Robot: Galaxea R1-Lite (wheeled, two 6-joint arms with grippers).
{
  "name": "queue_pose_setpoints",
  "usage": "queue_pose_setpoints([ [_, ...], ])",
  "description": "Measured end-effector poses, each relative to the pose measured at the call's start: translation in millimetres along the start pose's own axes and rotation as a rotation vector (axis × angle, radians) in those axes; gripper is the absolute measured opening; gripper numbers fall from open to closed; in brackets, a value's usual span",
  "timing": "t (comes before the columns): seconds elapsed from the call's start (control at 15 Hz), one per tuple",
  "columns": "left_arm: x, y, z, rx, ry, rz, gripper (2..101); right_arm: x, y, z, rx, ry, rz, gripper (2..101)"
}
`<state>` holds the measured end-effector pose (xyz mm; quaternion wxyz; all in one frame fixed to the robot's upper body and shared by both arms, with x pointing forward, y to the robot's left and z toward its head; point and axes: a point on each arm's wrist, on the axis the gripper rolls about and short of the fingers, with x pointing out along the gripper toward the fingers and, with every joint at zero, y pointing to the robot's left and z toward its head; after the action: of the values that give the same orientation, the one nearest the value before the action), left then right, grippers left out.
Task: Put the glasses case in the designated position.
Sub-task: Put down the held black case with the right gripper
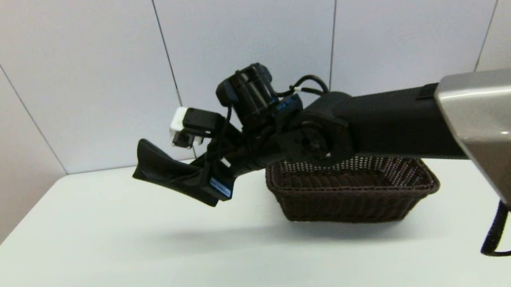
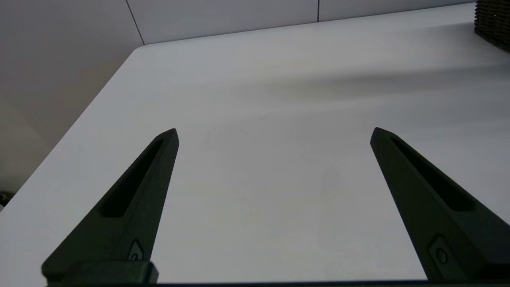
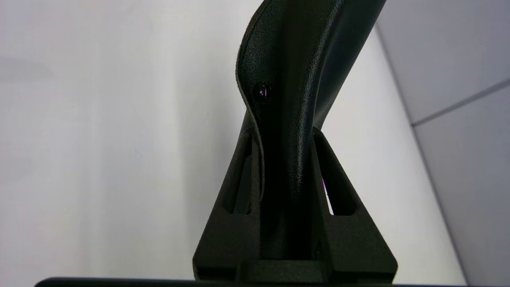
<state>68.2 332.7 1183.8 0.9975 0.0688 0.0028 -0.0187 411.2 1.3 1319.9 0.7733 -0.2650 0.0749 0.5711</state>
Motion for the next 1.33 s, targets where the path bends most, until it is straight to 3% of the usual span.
queue_pose_setpoints([
  [0.2, 0, 0, 0, 0.0, 0.001, -0.001, 97.9, -32, -11.0, 18, 0.074, -0.04, -0.054, 20.1],
  [0.4, 0, 0, 0, 0.0, 0.0, 0.0, 97.9, -67, -27.6, 22, 0.088, -0.052, -0.12, 20.1],
  [0.93, 0, 0, 0, 0.0, 0.0, 0.0, 97.9, -192, -78.1, -8, 0.17, 0.002, -0.399, 19.9],
  [1.13, 0, 0, 0, 0.0, 0.0, -0.001, 97.9, -236, -77.2, -18, 0.217, 0.053, -0.464, 19.9],
  [1.33, 0, 0, 0, 0.0, 0.0, 0.0, 97.9, -266, -62.4, -15, 0.241, 0.073, -0.457, 19.2],
])
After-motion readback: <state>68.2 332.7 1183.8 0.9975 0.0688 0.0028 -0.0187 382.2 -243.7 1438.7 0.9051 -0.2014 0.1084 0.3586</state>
